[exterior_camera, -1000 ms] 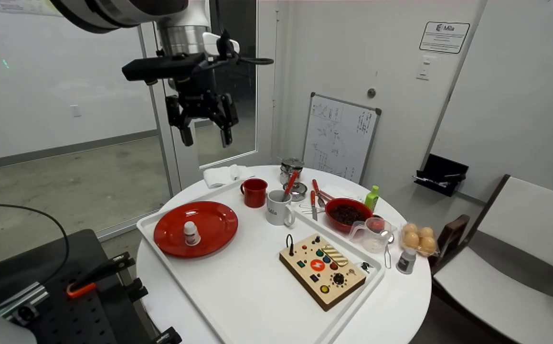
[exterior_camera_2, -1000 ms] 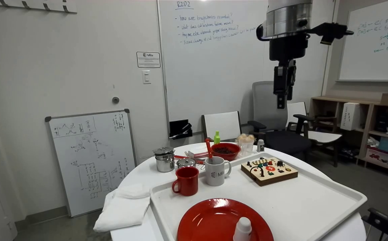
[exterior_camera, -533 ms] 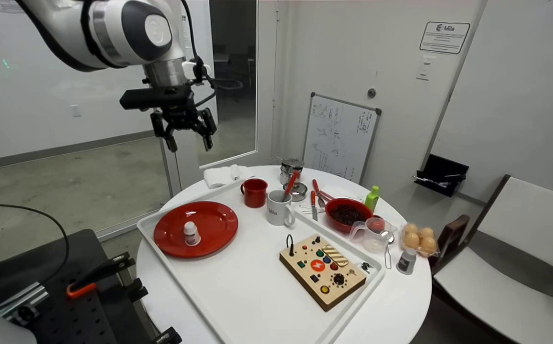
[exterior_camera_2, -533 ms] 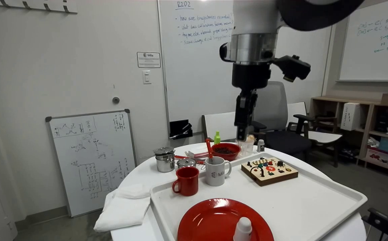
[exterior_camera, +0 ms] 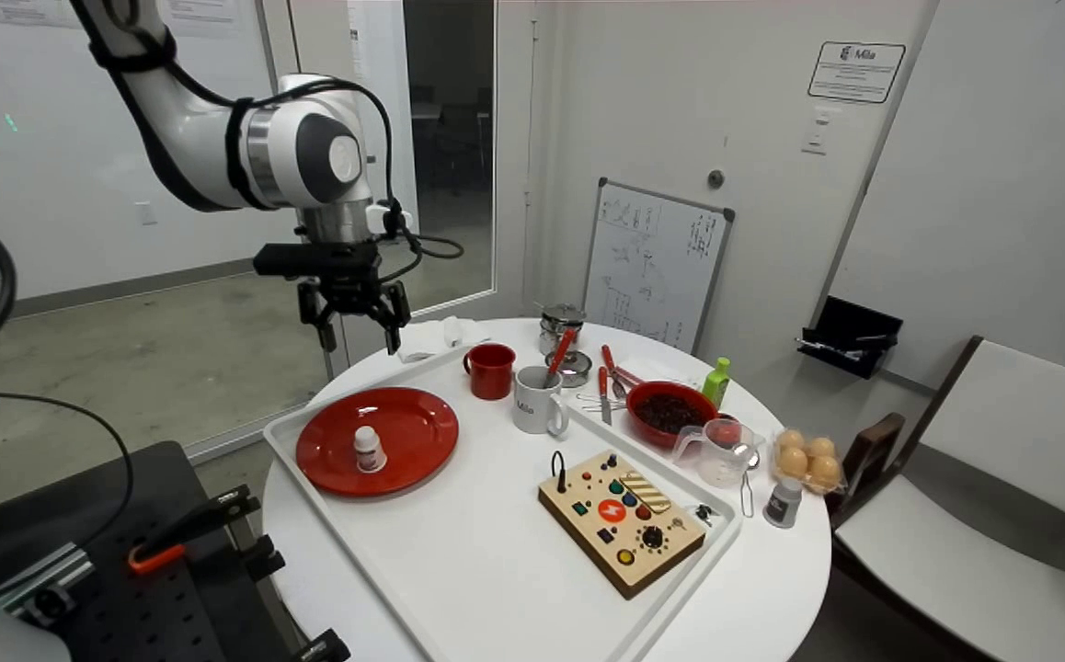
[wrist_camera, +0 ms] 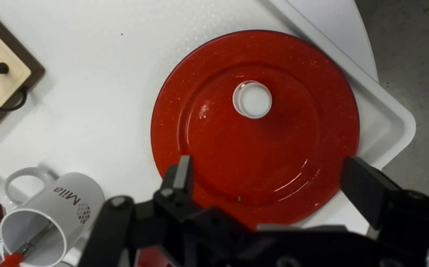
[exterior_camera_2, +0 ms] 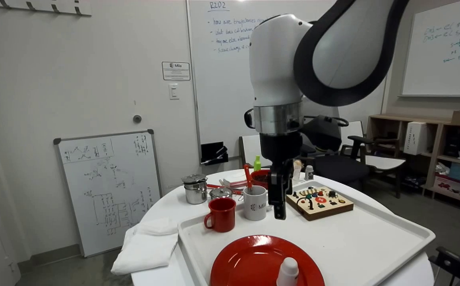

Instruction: Remove the shaker from the red plate and put it inside the red mug

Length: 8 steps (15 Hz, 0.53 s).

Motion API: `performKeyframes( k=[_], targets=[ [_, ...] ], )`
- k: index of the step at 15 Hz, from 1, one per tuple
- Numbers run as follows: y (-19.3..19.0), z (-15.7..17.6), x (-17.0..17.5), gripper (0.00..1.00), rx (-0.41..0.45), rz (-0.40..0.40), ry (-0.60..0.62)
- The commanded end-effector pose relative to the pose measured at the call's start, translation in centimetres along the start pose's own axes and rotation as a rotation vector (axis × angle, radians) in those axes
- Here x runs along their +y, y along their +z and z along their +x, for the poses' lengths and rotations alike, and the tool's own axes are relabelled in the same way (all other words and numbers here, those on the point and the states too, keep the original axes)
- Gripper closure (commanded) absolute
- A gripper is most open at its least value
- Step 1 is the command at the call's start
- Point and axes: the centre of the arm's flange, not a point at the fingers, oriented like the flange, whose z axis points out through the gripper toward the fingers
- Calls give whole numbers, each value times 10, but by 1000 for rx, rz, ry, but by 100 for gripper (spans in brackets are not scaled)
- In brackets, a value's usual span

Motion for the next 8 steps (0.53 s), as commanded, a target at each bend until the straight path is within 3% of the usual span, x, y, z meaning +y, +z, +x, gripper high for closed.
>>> performKeyframes(
  k=[1, 8],
  targets=[
    [10, 4, 0, 0, -24, 4, 1],
    [30, 8, 3, 0, -33, 23, 6]
  ],
)
